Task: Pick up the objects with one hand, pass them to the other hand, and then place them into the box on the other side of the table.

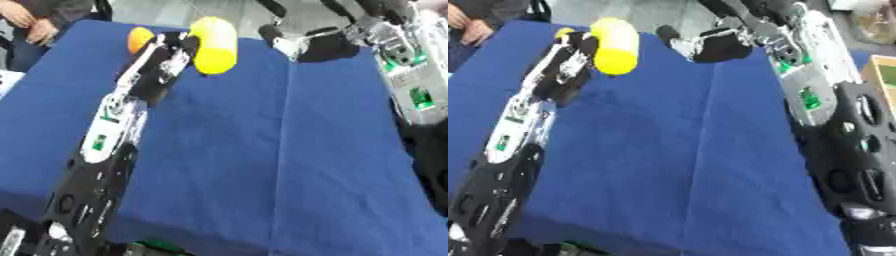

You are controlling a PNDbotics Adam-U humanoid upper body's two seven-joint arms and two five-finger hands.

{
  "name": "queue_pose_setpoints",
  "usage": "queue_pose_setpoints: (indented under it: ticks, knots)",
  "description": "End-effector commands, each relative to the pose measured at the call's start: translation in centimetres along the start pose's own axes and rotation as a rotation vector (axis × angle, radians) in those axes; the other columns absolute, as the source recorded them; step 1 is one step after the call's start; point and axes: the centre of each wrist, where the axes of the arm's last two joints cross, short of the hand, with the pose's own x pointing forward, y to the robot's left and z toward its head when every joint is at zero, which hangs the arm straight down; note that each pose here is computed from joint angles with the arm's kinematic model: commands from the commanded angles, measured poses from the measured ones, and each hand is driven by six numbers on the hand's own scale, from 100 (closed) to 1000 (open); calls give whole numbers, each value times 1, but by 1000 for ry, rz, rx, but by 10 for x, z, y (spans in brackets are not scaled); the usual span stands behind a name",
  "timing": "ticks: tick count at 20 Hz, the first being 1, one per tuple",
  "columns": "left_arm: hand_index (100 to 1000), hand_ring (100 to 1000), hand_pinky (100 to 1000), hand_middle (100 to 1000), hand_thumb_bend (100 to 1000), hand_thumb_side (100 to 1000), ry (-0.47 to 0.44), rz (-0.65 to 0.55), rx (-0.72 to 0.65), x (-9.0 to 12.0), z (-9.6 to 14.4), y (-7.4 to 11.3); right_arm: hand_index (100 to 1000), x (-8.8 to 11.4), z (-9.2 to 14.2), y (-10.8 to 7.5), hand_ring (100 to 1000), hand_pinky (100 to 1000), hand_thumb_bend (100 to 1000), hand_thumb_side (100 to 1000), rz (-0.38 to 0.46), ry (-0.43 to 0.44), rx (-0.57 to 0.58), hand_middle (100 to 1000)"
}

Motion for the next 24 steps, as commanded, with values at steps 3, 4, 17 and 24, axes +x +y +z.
queue_pose_setpoints:
  ticks: [3,4,17,24]
  knots:
    - [426,397,751,346,100,397,-49,8,-6,7,-12,3,923,5,-10,-9,890,1000,321,407,4,-47,0,844]
    - [426,397,751,346,100,397,-50,7,0,6,-12,3,922,6,-10,-9,890,1000,322,407,-2,-52,2,844]
    - [430,402,755,350,100,399,-55,10,3,4,-20,3,900,20,-20,8,879,1000,308,380,-126,-131,73,837]
    - [430,404,758,351,100,395,-69,15,-42,6,-23,-2,864,20,-21,14,875,1000,294,370,-138,-122,76,832]
